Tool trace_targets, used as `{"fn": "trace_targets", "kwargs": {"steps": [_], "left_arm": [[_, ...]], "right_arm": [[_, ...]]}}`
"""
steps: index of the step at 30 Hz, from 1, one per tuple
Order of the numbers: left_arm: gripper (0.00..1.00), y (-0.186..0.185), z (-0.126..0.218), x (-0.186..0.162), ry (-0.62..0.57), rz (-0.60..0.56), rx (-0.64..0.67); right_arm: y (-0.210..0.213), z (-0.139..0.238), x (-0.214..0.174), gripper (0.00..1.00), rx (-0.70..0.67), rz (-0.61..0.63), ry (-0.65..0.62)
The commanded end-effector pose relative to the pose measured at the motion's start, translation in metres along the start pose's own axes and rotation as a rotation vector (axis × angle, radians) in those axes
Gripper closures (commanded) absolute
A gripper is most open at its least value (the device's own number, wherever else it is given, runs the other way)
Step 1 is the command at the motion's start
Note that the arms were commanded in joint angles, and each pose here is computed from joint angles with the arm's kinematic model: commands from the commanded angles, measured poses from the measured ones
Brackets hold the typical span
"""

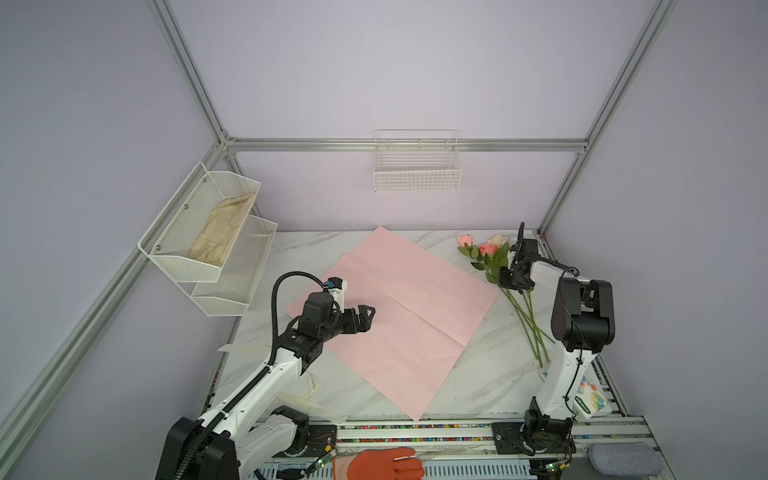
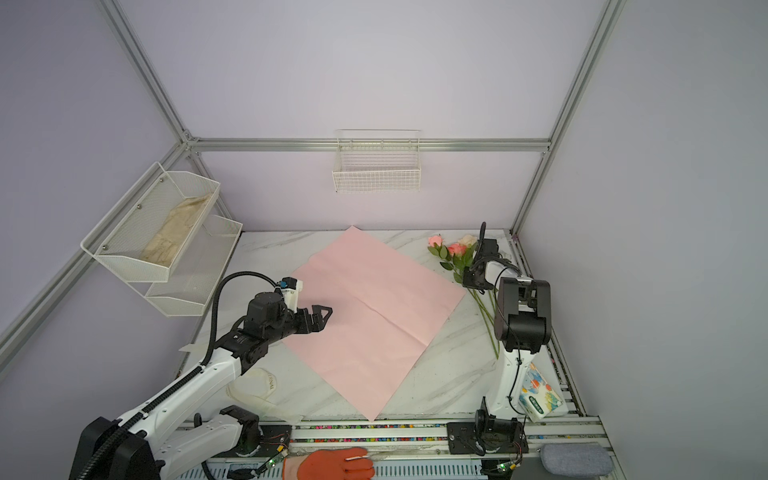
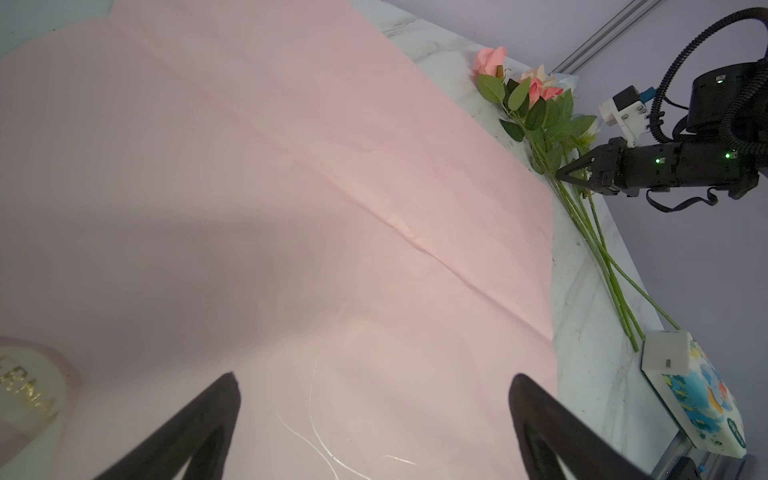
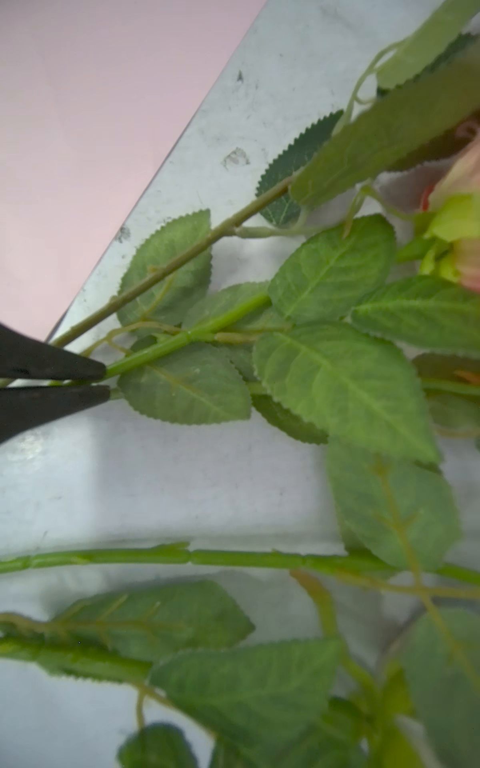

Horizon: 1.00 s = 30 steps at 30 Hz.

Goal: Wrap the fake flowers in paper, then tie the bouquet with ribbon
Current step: 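Lower right gripper and close it on a pink rose stem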

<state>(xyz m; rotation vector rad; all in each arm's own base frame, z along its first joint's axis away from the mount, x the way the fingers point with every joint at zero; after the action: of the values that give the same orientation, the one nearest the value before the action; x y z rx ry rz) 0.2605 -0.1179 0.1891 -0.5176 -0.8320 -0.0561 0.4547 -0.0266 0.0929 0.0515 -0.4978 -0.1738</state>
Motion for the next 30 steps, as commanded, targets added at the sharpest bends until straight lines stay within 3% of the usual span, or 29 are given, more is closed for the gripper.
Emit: {"fn": "trace_targets", "kwargs": {"steps": [1,6,11,12,15,19,25,30], "left_arm": [[0.0,-0.01,0.006,0.021,-0.057,-0.03,-0.027],[0.0,-0.01,0.007,0.022,-0.057,-0.03,-0.025],[0.0,-0.009,0.007,0.022,-0.057,-0.024,-0.017],[0.0,-0.009,0.008,0.022,-0.057,-0.024,-0.017],[0.0,-0.009,0.008,0.021,-0.054,-0.018,-0.02],[0.0,-0.01,0.008,0.021,-0.048,-0.016,-0.027],[0.0,-0.01,0.009,0.018,-0.044,-0.011,-0.03],[0.0,-0.01,0.012,0.018,-0.041,-0.011,-0.026]], "right_arm": [[0.012,0.028,0.011,0.93,-0.025,0.095,-0.041],[0.017,0.051,0.021,0.95,-0.068,0.111,-0.077],[0.023,0.077,0.028,0.97,-0.026,0.067,-0.142],[0.022,0.077,0.029,0.93,-0.019,0.052,-0.15],[0.019,0.062,0.021,0.8,-0.035,0.064,-0.074],[0.011,0.043,0.016,0.78,-0.103,0.084,-0.012],[0.032,0.027,0.01,0.76,0.023,0.158,0.037],[0.026,0.01,0.005,0.73,-0.04,0.169,0.079]]}}
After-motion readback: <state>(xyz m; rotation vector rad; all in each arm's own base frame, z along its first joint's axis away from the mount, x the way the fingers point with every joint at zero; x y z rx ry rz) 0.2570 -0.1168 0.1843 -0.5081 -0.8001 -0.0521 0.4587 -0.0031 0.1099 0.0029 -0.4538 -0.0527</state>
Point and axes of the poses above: each gripper's point midway between its finger pads, its own z axis back along the fingers, its own y axis along the line the jaws close on, x = y × z, the point moved 6 cm from there along z, back along the fingers, and after that the axes turned 3 degrees about -z, right-handed, at the moved point
